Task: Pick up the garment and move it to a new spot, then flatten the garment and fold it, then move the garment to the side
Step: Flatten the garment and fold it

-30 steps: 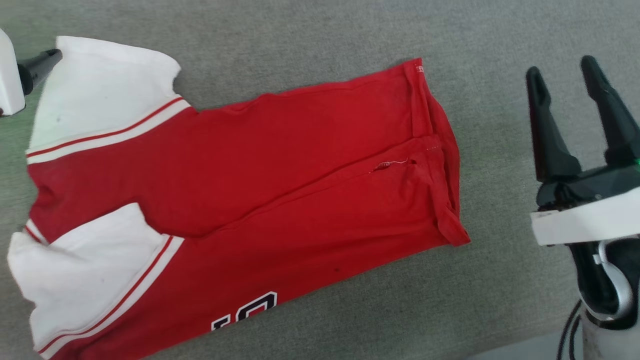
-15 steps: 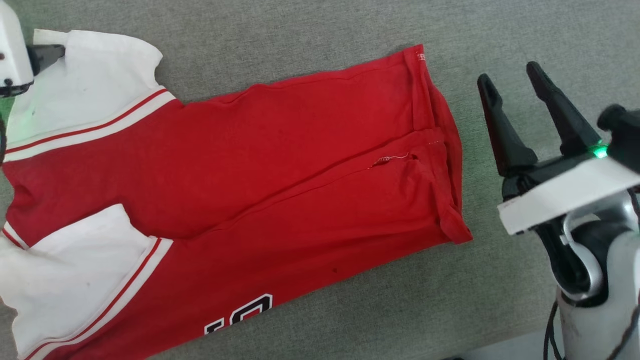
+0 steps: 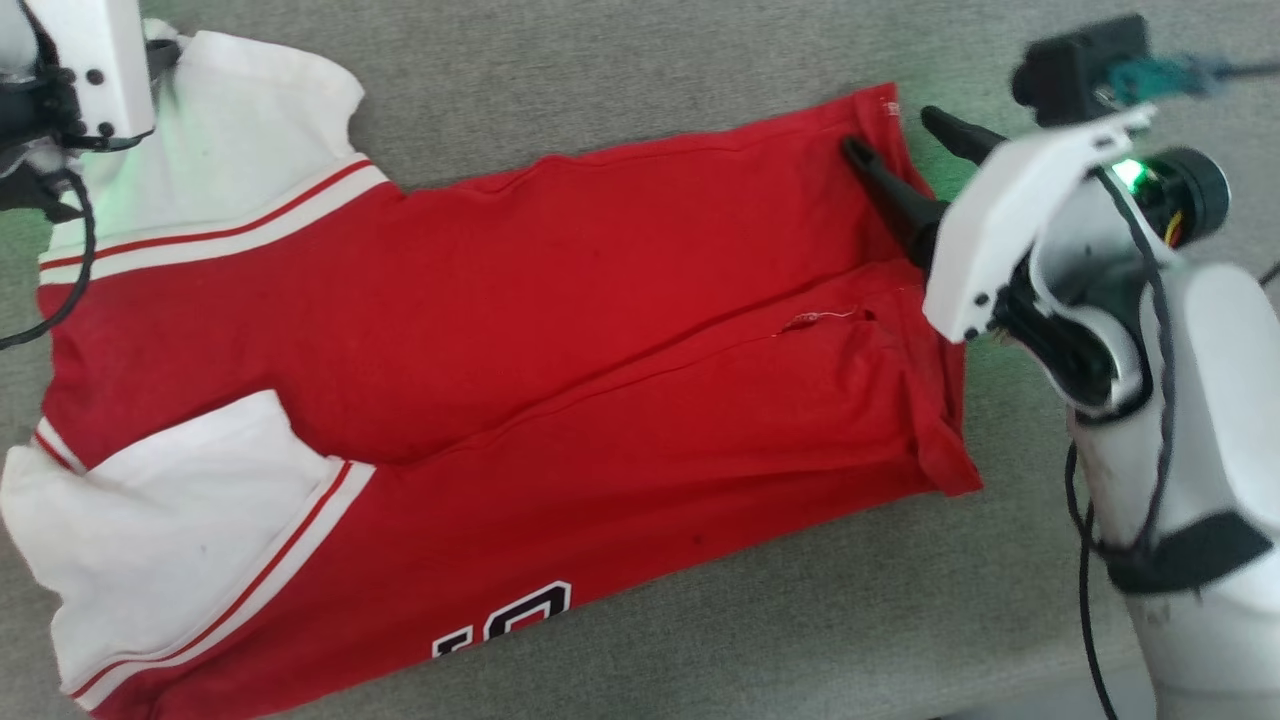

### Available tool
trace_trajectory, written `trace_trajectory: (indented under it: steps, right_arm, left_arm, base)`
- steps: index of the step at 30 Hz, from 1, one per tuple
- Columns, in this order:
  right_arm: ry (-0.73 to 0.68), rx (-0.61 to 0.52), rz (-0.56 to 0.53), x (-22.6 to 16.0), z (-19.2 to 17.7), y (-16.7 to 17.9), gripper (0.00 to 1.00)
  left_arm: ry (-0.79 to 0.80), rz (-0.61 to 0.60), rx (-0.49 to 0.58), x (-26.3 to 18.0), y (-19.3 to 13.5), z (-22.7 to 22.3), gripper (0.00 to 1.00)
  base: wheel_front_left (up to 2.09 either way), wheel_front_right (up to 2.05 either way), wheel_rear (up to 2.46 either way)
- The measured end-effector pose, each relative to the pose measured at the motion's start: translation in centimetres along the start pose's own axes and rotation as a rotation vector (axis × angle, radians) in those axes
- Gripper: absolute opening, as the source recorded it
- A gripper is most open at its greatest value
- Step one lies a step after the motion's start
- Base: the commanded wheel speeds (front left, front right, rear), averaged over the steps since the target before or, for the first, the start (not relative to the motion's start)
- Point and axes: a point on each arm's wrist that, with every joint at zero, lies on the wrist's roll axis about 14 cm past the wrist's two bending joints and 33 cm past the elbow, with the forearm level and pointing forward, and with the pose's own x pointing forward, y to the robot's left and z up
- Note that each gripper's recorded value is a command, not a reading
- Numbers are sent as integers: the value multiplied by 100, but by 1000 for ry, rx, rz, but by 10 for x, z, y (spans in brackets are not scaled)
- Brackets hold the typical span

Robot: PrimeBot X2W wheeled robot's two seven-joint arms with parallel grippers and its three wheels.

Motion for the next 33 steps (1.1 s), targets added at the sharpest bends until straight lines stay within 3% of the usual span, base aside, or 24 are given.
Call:
trace_trajectory:
  steps: [6,7,8,21,33]
  right_arm:
    - [231,-77,20,20,-15,9,100]
    - [261,-97,21,20,-16,10,27]
    - [284,-107,24,20,-16,11,0]
    - [222,-149,44,-3,2,18,0]
    - [24,-214,77,-47,37,36,0]
  left_arm:
    - [-19,1,-12,-5,3,-1,0]
    - [-26,3,-13,-6,3,0,0]
    - [-29,3,-11,-8,3,-1,0]
    - [-135,30,5,-67,13,9,0]
    - [-176,51,58,-150,5,-9,0]
  base:
    - [0,0,0]
    - [0,0,0]
    - [0,0,0]
    - [0,0,0]
    - [0,0,0]
